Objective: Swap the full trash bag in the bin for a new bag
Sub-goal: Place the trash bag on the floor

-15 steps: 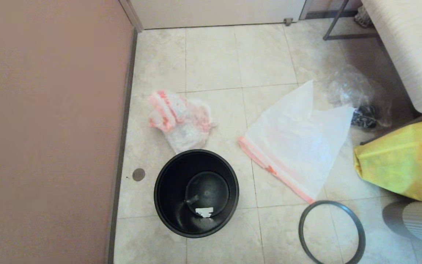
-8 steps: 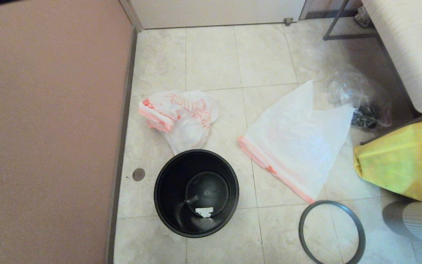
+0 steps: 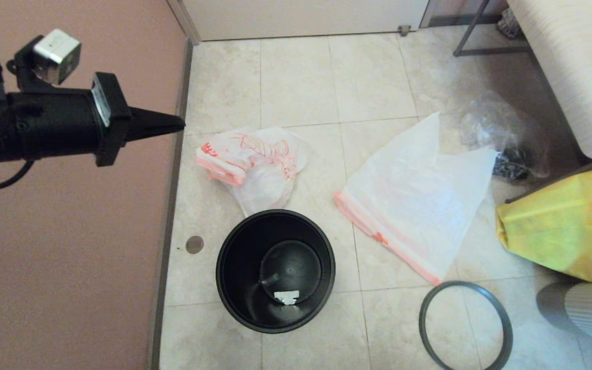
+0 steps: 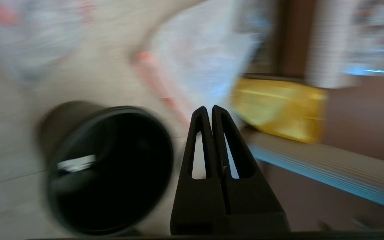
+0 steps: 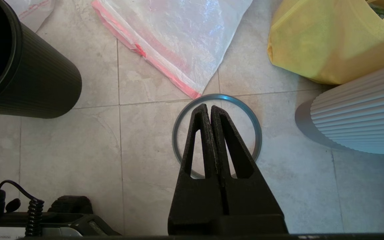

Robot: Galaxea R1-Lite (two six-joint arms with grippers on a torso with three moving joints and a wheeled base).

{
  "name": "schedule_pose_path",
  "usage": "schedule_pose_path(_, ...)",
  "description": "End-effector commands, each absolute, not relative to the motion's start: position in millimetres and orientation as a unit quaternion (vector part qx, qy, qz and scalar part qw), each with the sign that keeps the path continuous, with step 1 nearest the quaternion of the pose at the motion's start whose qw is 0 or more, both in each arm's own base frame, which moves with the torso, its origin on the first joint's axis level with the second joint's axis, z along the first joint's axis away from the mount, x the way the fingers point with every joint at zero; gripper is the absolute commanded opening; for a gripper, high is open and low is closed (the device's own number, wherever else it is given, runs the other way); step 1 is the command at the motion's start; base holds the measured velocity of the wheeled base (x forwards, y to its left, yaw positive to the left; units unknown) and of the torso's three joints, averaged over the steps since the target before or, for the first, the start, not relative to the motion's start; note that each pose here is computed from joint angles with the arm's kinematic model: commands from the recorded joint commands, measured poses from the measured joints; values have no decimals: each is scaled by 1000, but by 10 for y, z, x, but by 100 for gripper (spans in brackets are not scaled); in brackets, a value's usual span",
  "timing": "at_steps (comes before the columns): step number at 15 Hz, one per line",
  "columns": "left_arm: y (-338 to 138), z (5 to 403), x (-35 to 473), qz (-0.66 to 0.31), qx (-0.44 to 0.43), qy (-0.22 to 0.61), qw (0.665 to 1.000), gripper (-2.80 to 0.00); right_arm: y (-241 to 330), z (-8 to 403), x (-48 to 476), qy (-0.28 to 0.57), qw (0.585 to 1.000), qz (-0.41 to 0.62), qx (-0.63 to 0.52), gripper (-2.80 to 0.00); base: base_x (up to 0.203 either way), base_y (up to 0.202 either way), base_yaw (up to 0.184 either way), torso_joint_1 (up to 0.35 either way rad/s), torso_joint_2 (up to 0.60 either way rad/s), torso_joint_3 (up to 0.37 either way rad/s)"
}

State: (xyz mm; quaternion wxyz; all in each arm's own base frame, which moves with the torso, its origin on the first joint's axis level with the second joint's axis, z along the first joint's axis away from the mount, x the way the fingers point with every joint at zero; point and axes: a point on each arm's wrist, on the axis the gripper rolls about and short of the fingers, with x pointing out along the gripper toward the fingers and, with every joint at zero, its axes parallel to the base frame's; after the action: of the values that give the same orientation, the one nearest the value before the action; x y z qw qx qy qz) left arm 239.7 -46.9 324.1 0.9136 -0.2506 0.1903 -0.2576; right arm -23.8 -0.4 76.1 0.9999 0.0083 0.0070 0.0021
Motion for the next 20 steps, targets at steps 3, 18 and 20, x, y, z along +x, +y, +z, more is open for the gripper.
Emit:
schedule_pose_path(3, -579, 2741, 2955, -157, -201, 244, 936, -280, -4, 760, -237, 8, 1000, 2, 8, -280, 0, 0, 0, 0, 0, 0)
schedule_pose_path(18, -646, 2210, 3451, 0, -35, 249, 968, -280, -4, 760, -237, 8, 1000, 2, 8, -280, 0, 0, 0, 0, 0, 0)
schedule_pose_path(20, -691, 2377, 3289, 18, -23, 233, 972, -280, -4, 760, -237, 8, 1000, 2, 8, -280, 0, 0, 0, 0, 0, 0)
